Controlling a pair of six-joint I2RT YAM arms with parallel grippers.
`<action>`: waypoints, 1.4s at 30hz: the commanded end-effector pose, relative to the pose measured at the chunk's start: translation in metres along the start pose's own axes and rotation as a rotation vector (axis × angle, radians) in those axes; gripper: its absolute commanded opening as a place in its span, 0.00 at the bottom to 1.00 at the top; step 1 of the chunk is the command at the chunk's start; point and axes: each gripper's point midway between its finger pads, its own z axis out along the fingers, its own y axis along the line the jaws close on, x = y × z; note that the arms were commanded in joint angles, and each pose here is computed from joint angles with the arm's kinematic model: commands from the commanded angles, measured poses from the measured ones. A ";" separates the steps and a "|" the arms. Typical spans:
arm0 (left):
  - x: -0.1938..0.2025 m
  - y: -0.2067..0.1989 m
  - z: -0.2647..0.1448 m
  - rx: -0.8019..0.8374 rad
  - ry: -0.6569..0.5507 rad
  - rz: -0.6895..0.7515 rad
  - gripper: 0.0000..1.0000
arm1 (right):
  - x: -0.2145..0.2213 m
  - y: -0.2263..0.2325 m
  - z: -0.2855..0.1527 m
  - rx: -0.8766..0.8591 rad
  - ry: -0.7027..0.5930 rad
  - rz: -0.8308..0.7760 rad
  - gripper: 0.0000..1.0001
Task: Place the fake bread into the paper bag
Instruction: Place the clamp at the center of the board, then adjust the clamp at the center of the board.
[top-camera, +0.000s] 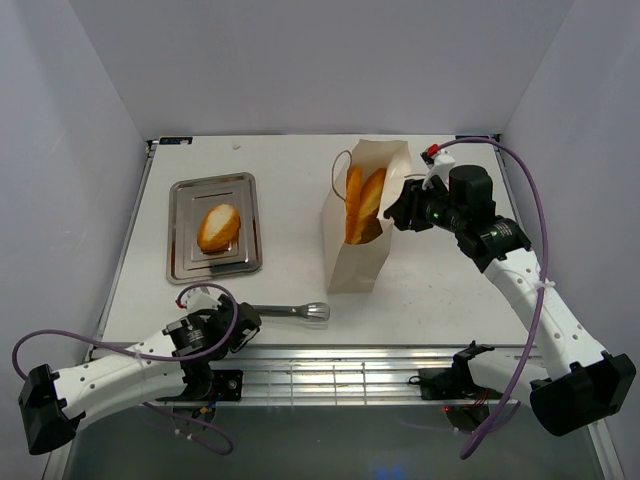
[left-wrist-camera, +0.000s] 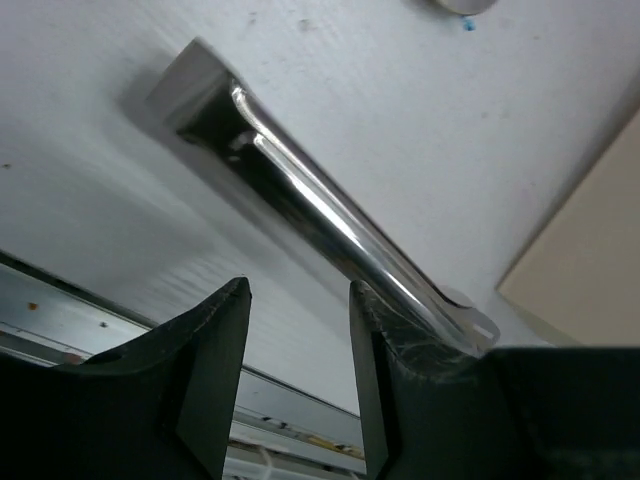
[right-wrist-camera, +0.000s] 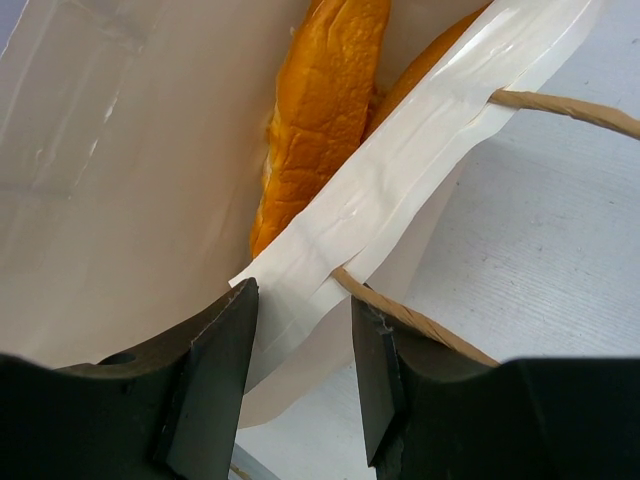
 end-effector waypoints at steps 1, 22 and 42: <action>0.007 0.031 0.005 -0.072 0.033 -0.021 0.56 | 0.009 -0.003 -0.004 0.013 0.021 -0.012 0.49; -0.017 -0.065 -0.042 0.160 -0.003 0.380 0.67 | 0.014 -0.004 -0.001 0.009 0.031 -0.005 0.49; 0.083 -0.126 -0.047 0.521 0.396 1.282 0.72 | 0.010 -0.003 -0.010 0.019 0.020 -0.015 0.49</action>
